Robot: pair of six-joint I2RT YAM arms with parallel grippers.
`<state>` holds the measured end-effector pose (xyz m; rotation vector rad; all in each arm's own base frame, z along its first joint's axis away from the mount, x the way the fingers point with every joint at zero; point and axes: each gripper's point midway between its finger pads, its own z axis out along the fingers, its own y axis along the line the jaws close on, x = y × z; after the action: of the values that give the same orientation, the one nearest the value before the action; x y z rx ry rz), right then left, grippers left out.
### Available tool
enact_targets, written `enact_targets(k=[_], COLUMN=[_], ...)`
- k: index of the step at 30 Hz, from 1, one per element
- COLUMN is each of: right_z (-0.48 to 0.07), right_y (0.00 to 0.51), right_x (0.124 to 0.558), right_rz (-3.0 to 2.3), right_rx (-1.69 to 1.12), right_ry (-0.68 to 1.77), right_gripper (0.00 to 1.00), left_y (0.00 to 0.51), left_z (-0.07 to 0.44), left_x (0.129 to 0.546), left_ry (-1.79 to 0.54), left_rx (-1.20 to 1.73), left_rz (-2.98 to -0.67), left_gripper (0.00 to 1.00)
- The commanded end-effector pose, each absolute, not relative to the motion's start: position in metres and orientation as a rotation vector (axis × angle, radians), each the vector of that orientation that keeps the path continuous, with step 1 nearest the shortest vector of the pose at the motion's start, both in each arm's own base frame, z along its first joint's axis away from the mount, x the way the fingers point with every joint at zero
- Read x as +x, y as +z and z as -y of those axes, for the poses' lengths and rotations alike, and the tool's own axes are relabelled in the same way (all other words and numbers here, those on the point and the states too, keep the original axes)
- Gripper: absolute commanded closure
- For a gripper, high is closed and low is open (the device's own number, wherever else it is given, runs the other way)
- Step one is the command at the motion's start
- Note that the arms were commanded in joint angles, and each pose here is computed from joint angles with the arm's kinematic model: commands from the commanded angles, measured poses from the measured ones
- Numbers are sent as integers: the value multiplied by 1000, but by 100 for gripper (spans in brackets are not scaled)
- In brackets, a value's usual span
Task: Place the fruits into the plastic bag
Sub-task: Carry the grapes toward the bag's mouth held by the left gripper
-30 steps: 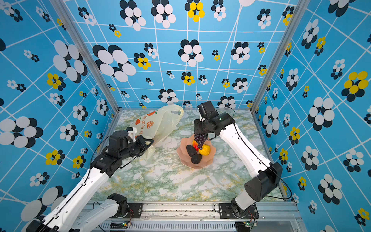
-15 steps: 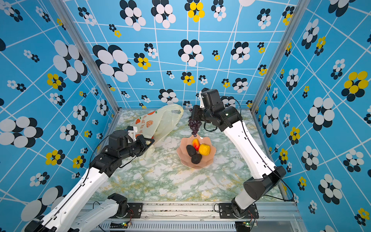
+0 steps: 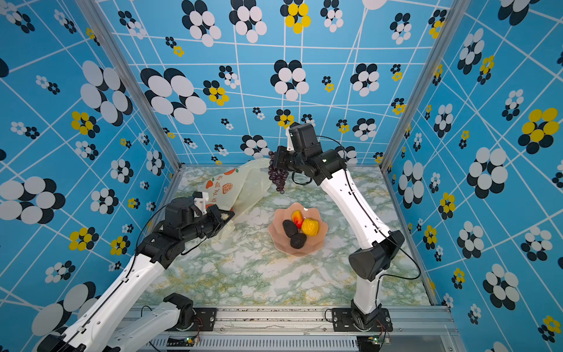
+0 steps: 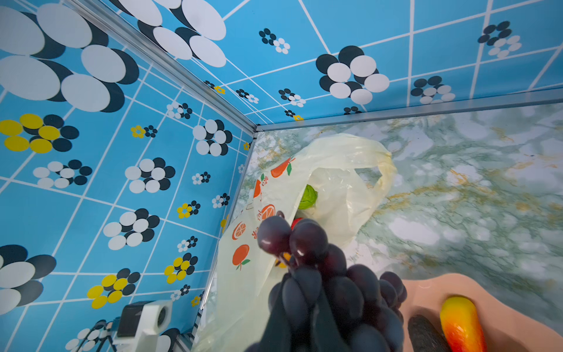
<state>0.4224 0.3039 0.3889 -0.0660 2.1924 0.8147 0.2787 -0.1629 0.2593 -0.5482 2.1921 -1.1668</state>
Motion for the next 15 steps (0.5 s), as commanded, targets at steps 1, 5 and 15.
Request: enact_targets(k=[1,5,15], right_z=[-327,-348,-387], right_y=[403,400,363], right_x=[426,435,466], right_rz=[-2152,-2151,-2179], right_rx=[-100,-117,-73], right_ry=[891,924,1022], right_gripper=[92,92,93], left_y=[269,270,276], left_z=[164,164,160], left_x=[279,280,283], left_ry=[-1163,-1162,-1159], left_rx=[-508,-504,-513], left_rz=[-2173,-2171,-2166], left_gripper=[100,100,100])
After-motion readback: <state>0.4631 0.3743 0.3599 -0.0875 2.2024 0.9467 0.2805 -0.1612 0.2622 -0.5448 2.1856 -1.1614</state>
